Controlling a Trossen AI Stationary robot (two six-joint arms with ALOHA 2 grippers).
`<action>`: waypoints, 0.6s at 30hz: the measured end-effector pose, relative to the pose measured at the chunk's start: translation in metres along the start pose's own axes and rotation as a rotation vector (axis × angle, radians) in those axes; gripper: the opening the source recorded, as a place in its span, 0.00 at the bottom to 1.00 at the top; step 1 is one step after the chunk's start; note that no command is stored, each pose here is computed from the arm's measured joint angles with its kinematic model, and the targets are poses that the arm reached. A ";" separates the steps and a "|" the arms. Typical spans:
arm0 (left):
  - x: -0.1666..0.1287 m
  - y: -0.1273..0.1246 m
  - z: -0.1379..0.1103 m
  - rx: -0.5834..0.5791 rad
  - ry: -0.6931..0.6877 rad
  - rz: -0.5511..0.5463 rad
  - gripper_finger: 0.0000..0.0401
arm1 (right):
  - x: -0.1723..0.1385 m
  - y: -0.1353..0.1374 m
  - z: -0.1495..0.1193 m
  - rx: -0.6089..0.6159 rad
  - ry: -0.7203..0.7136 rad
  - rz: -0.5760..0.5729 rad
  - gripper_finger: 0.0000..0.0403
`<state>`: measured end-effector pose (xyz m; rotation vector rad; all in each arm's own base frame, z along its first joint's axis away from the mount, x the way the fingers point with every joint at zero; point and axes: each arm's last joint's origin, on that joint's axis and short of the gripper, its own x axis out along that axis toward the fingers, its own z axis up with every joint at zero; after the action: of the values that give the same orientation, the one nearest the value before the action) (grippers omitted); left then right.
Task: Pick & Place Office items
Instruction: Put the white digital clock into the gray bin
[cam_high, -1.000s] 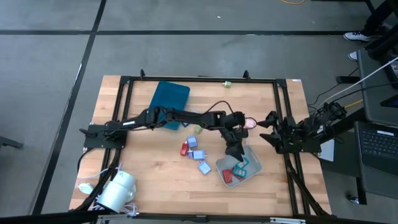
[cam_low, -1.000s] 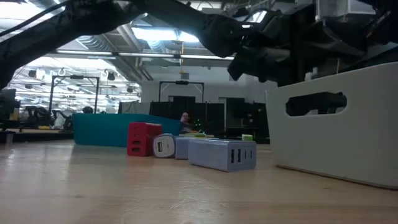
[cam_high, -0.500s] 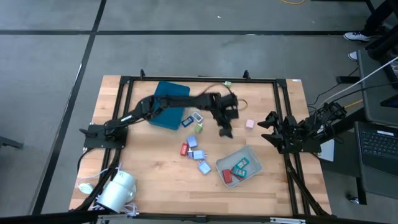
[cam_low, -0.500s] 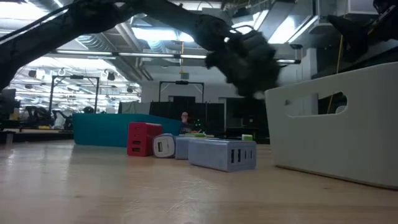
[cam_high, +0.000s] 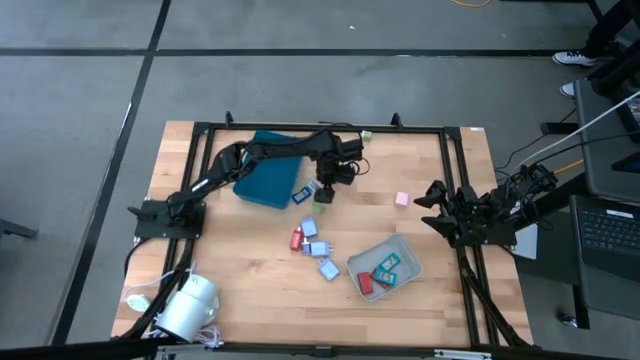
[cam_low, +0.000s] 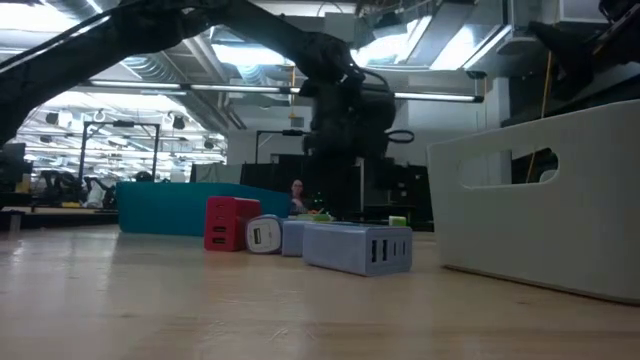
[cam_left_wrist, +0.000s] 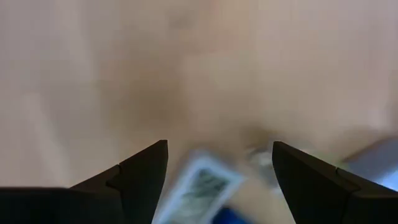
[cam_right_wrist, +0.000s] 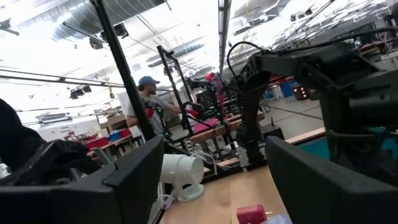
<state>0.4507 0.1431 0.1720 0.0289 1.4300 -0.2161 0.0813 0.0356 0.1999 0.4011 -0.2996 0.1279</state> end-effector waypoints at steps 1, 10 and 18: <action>0.001 0.001 -0.002 0.017 0.020 0.024 0.70 | 0.000 0.000 0.000 0.005 0.002 0.009 0.71; -0.002 0.017 -0.013 0.035 0.073 0.063 0.68 | 0.000 0.000 -0.001 0.022 0.012 0.013 0.71; 0.011 0.012 -0.019 0.016 0.090 -0.023 0.63 | 0.000 0.001 -0.001 0.027 0.019 0.030 0.71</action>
<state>0.4349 0.1561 0.1574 0.0359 1.5188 -0.2480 0.0815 0.0368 0.1990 0.4216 -0.2858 0.1656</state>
